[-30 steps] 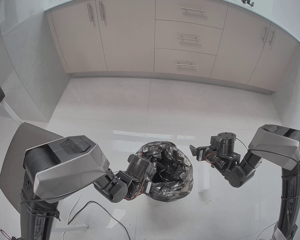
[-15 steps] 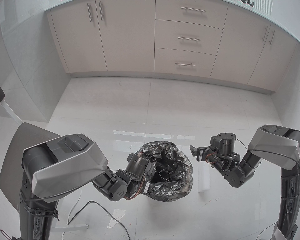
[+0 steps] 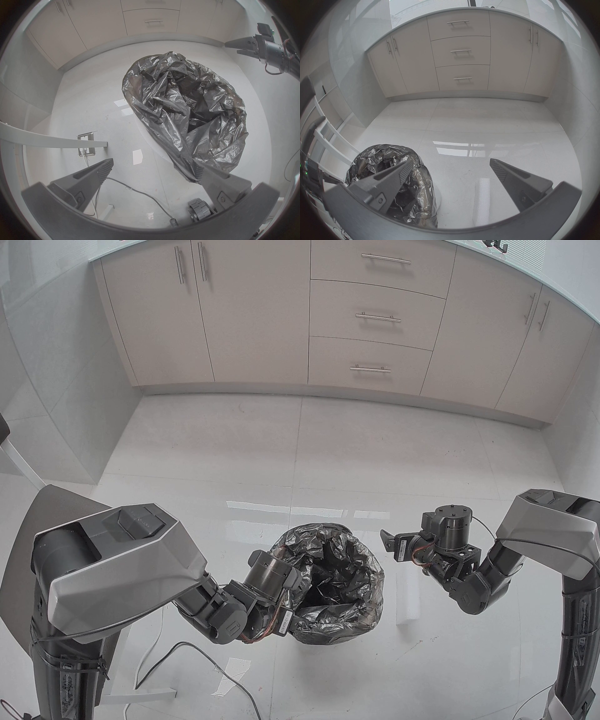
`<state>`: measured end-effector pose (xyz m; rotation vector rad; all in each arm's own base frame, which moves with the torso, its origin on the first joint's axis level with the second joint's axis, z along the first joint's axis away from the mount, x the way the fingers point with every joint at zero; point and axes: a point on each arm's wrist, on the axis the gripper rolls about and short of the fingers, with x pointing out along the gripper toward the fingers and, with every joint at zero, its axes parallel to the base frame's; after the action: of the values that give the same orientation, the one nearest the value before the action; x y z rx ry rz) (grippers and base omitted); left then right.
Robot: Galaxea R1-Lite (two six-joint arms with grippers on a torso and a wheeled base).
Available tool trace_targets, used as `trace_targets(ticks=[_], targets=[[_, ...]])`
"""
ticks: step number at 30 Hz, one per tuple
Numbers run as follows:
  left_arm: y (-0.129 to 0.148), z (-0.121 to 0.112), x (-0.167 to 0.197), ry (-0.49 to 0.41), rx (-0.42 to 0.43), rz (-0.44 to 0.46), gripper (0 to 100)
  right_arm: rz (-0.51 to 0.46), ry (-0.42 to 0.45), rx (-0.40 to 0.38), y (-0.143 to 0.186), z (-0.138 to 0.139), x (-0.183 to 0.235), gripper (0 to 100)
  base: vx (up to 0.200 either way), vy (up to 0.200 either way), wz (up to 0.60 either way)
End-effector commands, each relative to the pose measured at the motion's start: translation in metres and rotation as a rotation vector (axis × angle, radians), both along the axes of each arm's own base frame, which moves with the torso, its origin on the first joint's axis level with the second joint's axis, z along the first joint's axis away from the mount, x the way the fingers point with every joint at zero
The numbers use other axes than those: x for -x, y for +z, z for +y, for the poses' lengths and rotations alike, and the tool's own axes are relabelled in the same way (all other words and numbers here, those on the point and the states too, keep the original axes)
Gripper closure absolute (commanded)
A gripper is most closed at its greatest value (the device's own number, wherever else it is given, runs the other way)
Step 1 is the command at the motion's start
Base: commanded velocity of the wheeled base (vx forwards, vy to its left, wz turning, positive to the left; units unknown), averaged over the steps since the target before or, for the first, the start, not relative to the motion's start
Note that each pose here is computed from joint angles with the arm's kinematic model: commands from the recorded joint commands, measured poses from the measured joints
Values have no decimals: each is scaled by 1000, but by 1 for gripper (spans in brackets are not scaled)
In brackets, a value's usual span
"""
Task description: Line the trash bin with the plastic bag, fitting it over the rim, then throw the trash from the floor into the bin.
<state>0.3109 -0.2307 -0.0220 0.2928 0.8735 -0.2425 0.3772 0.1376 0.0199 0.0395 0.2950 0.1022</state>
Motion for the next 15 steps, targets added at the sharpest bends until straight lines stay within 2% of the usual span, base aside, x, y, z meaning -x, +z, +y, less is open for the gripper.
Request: trace_targets(ticks=[1, 15], targets=[[0, 2, 1, 3, -5, 6, 0, 1, 1, 0, -1, 0, 0, 0, 0, 0, 0], [-9, 19, -1, 42, -36, 47, 0, 4, 1, 2, -4, 1, -2, 0, 0, 0, 0]])
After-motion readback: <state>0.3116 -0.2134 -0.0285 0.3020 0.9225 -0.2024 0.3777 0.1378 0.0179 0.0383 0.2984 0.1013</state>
